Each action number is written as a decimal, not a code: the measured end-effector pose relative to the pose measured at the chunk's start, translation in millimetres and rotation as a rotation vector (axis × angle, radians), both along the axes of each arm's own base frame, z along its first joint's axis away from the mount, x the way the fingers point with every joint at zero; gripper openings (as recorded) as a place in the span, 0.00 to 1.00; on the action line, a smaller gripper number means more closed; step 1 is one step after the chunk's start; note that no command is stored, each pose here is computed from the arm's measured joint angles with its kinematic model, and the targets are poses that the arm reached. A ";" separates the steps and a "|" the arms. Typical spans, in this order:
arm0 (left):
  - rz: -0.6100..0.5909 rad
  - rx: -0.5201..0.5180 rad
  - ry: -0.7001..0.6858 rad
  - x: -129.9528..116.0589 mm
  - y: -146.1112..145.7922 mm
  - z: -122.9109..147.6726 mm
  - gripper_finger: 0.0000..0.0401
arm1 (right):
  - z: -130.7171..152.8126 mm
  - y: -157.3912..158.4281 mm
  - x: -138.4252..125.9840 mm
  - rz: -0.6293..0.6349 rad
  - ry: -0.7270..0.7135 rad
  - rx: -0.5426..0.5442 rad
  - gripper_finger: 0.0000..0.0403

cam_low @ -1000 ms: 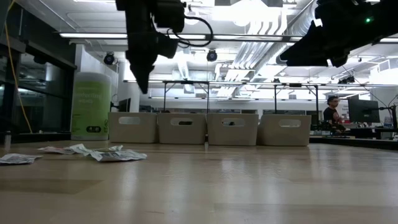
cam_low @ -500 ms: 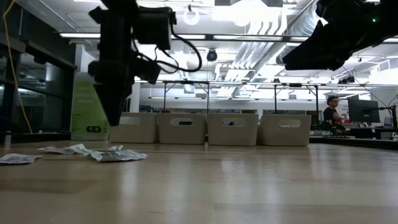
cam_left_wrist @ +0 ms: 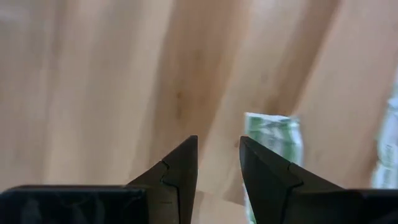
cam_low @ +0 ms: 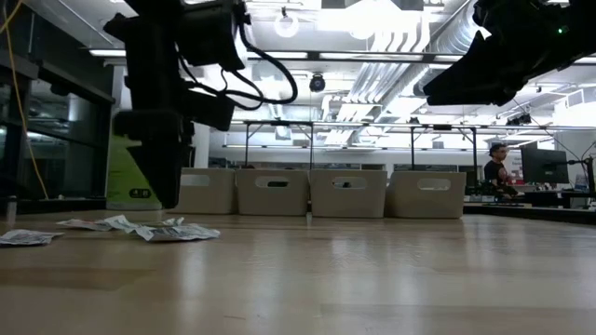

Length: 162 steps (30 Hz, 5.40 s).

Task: Pick & Place First Aid Supplies
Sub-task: Put the bandage into the right gray bin

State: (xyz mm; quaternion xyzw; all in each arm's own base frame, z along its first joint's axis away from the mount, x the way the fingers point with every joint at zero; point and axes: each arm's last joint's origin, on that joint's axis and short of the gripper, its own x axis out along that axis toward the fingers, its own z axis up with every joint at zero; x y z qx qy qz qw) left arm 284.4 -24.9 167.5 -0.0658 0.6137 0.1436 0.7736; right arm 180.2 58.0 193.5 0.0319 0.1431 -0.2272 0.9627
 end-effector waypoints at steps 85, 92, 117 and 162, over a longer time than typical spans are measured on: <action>-0.105 0.072 -0.092 29.6 -8.4 11.6 0.00 | -1.9 -0.3 -0.8 0.002 0.022 -0.009 0.61; -0.140 0.306 -0.314 55.5 -5.5 34.9 0.00 | -1.8 -0.4 -0.8 -0.001 0.021 -0.010 0.61; -0.179 0.714 -1.108 99.0 -7.1 117.4 0.00 | 18.3 -1.6 22.4 0.007 -0.219 -0.051 0.61; -0.184 0.742 -1.094 98.6 -6.6 118.1 0.04 | 0.6 -41.0 86.5 0.101 -0.397 -0.019 0.01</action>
